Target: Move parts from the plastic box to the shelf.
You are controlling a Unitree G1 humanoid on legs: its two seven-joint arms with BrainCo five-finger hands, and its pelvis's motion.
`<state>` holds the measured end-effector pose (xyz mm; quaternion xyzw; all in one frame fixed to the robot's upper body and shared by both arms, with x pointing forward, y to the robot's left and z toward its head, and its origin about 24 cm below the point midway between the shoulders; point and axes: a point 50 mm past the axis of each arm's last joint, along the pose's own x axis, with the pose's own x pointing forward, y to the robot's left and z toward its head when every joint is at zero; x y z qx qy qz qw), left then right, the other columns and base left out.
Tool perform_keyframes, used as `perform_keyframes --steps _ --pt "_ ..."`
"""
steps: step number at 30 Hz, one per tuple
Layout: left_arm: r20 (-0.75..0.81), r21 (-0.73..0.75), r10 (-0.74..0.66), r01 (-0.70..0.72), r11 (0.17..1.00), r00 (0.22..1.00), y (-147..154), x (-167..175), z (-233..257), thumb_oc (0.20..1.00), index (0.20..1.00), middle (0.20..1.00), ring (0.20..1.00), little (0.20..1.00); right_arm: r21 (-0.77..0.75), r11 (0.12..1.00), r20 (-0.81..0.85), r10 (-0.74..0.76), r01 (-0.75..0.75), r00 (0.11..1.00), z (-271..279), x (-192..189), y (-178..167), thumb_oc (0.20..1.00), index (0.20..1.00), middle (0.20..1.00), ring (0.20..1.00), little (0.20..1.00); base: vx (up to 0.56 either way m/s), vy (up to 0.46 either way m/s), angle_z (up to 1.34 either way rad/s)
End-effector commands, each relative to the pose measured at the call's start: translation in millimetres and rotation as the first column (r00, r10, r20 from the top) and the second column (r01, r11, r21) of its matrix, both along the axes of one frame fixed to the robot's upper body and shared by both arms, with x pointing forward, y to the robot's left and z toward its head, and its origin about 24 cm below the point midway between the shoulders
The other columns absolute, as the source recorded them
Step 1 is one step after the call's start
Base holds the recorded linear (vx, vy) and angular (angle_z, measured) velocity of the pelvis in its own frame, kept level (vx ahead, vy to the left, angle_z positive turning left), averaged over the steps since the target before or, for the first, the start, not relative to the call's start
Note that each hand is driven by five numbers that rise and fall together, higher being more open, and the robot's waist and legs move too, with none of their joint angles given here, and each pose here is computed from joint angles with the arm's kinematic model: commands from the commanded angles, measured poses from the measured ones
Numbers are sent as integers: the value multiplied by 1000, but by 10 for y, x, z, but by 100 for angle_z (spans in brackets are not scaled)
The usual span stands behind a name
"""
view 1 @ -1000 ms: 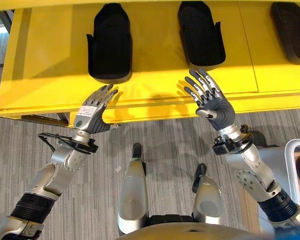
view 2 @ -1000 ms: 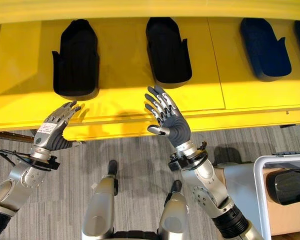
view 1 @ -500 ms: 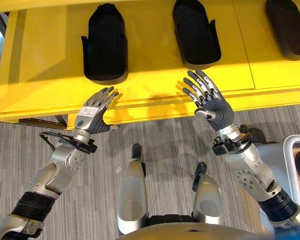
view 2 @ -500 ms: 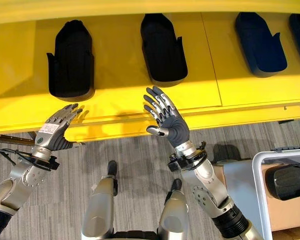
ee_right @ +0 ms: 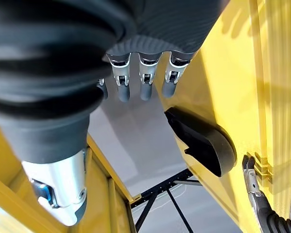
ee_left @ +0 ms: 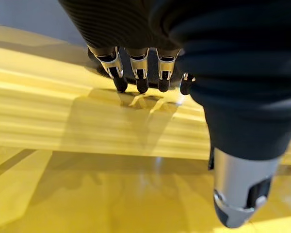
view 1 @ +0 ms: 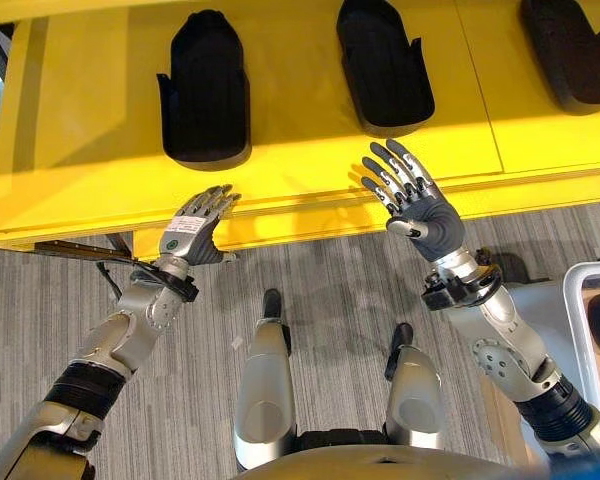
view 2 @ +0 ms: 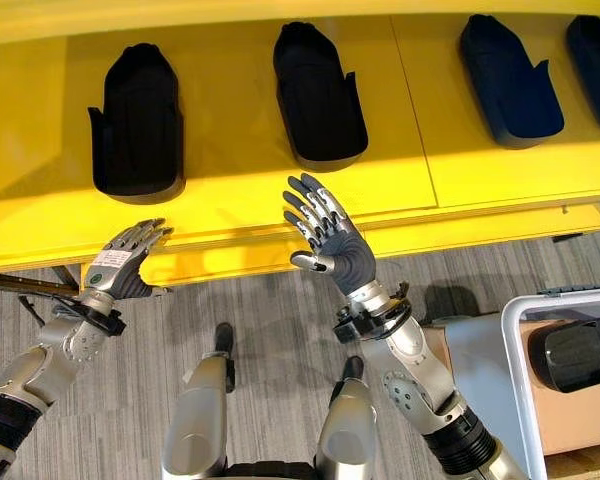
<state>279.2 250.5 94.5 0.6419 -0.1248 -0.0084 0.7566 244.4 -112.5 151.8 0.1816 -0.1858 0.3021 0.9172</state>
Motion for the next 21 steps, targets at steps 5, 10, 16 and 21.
perform_keyframes --steps 5,10,16,21 --pt "32 29 44 -45 999 999 74 77 35 1000 1000 1000 1000 1000 60 997 103 45 -52 994 198 -125 -5 1000 1000 1000 1000 1000 0 0 0" --pt "38 16 75 -76 997 996 80 159 40 1000 1000 1000 1000 1000 59 996 91 54 -60 994 174 -139 5 1000 1000 1000 1000 1000 0 0 0" --pt "49 14 99 -99 995 994 108 203 61 1000 1000 1000 1000 1000 57 997 84 56 -61 995 161 -142 -1 1000 1000 1000 1000 1000 1 2 -1" --pt "61 10 128 -129 992 990 163 241 101 1000 1000 1000 1000 1000 60 996 76 56 -61 996 144 -154 -10 1000 1000 1000 1000 1000 4 5 -1"
